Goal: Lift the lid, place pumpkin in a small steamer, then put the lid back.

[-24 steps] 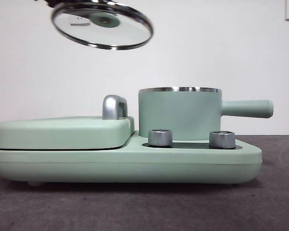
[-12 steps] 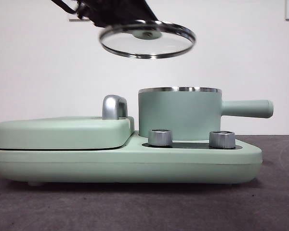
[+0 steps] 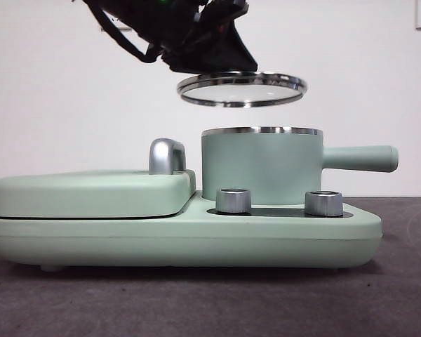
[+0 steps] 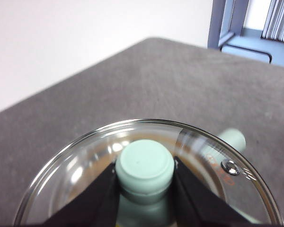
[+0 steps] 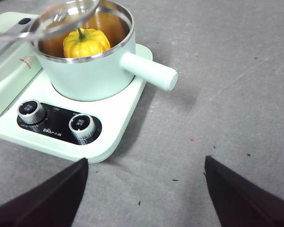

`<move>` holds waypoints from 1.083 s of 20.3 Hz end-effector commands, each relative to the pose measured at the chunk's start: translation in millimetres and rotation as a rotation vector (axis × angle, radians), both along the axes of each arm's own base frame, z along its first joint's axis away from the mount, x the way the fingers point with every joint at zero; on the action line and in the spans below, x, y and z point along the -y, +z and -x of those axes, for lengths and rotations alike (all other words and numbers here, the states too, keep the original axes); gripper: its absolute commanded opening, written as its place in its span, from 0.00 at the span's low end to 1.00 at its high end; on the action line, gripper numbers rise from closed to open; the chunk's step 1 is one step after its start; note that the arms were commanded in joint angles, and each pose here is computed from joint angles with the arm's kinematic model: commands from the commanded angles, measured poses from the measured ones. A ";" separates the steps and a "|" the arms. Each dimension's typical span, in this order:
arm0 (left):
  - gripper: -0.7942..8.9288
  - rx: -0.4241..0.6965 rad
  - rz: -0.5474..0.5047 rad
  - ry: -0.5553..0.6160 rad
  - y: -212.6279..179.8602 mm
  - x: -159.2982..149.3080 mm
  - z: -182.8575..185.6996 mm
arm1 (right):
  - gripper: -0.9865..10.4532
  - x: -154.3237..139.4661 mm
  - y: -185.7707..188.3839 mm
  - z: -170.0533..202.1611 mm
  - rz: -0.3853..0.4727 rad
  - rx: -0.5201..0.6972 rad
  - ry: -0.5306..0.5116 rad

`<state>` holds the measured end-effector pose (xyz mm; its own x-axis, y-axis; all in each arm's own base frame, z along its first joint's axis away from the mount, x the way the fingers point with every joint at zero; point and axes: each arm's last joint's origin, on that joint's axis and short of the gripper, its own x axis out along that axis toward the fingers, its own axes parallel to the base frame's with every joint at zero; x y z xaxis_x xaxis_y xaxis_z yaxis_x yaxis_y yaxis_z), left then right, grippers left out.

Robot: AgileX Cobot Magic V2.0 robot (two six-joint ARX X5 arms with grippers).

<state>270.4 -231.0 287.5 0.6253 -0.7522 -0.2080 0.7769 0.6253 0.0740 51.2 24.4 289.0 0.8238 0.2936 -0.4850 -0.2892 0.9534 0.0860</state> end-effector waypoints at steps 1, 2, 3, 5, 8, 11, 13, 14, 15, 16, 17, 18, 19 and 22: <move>0.10 0.049 0.040 -0.010 7.6 9.8 -5.3 | 0.42 -0.4 1.5 -0.3 -0.013 0.006 -0.004; 0.10 0.054 0.044 -0.010 5.9 11.0 -6.8 | 0.42 -0.4 1.5 -0.3 -0.013 0.006 -0.004; 0.10 0.057 0.046 -0.010 5.2 11.6 -7.4 | 0.42 -0.4 1.5 -0.3 -0.013 0.006 -0.004; 0.10 0.071 0.054 -0.011 2.8 13.7 -9.9 | 0.42 -0.4 1.4 -0.3 -0.013 0.006 -0.004; 0.10 0.091 0.072 -0.011 -1.8 17.5 -14.3 | 0.42 -0.4 1.4 -0.3 -0.013 0.006 -0.004; 0.10 0.084 0.065 -0.012 -8.7 20.5 -17.2 | 0.42 -0.4 1.5 -0.3 -0.013 0.006 -0.004; 0.10 0.075 0.058 -0.012 -14.2 22.3 -19.4 | 0.42 -0.4 1.5 -0.3 -0.013 0.006 -0.004; 0.10 0.071 0.054 -0.012 -17.0 23.3 -20.6 | 0.42 -0.4 1.5 -0.3 -0.013 0.006 -0.004; 0.10 0.066 0.050 -0.013 -19.5 24.3 -21.7 | 0.42 -0.4 1.5 -0.3 -0.013 0.006 -0.004; 0.10 0.062 0.047 -0.013 -22.2 25.2 -22.8 | 0.42 -0.4 1.4 -0.3 -0.013 0.006 -0.004; 0.10 0.062 0.047 -0.013 -24.2 26.2 -23.5 | 0.42 -0.4 1.4 -0.3 -0.013 0.006 -0.004; 0.10 0.061 0.046 -0.013 -25.8 26.9 -24.3 | 0.42 -0.4 1.4 -0.2 -0.013 0.006 -0.004; 0.10 0.062 0.046 -0.015 -26.9 27.6 -24.5 | 0.42 -0.4 1.4 -0.2 -0.013 0.006 -0.004; 0.10 0.069 0.037 -0.016 -28.3 28.1 -25.0 | 0.42 -0.4 1.4 -0.2 -0.012 0.006 -0.003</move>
